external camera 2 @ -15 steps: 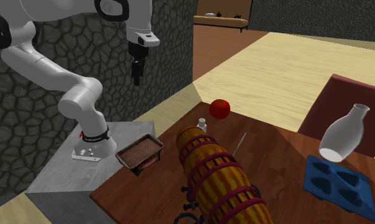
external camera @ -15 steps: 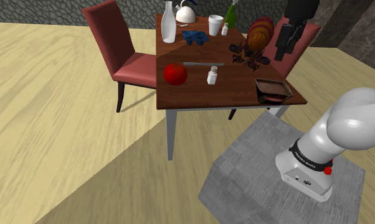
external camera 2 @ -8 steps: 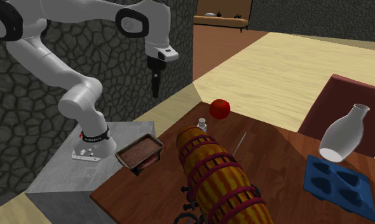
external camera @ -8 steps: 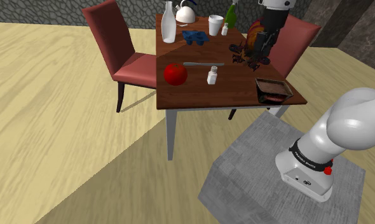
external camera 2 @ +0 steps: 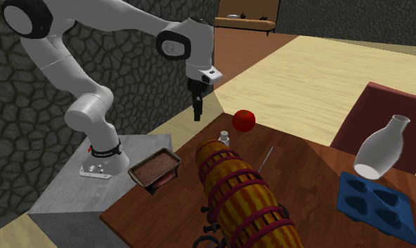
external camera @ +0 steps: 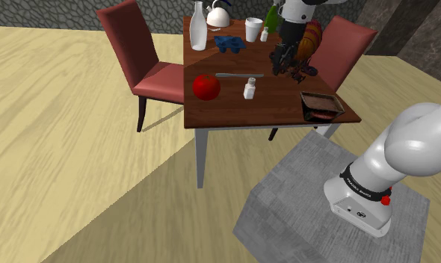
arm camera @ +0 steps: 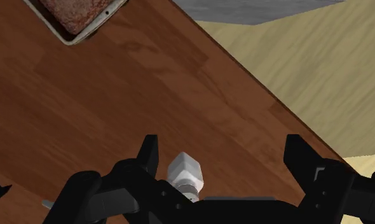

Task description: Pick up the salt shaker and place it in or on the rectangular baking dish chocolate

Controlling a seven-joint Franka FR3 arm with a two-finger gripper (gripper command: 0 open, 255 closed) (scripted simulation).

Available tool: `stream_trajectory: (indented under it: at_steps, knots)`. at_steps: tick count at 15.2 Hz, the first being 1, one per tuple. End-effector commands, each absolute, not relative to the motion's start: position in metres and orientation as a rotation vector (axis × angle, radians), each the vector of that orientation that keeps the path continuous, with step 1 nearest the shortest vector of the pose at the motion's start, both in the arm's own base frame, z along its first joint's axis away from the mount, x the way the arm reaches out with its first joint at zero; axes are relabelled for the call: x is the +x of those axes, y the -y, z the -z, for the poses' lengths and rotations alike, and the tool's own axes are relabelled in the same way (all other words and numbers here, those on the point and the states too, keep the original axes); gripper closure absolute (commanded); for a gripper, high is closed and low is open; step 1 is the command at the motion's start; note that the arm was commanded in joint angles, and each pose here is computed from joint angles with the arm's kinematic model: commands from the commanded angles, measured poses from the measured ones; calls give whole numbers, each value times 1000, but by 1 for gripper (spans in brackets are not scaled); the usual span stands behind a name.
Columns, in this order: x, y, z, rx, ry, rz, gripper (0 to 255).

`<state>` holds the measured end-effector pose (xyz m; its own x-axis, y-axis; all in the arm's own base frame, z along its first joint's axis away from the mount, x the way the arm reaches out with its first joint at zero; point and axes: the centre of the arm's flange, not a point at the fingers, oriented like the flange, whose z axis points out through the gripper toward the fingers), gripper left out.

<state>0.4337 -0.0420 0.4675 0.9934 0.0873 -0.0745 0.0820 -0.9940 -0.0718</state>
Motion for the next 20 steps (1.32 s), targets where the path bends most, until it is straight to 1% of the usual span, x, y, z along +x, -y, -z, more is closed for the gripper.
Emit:
stream_trajectory:
  at_steps: [1,10,17,20]
  knots:
    - [457,47,-454,-3062,147,-98,0]
    - [550,61,-403,-3030,214,-22,0]
    - [549,57,-366,-3030,214,-22,0]
    - [549,57,-363,-3030,214,-22,0]
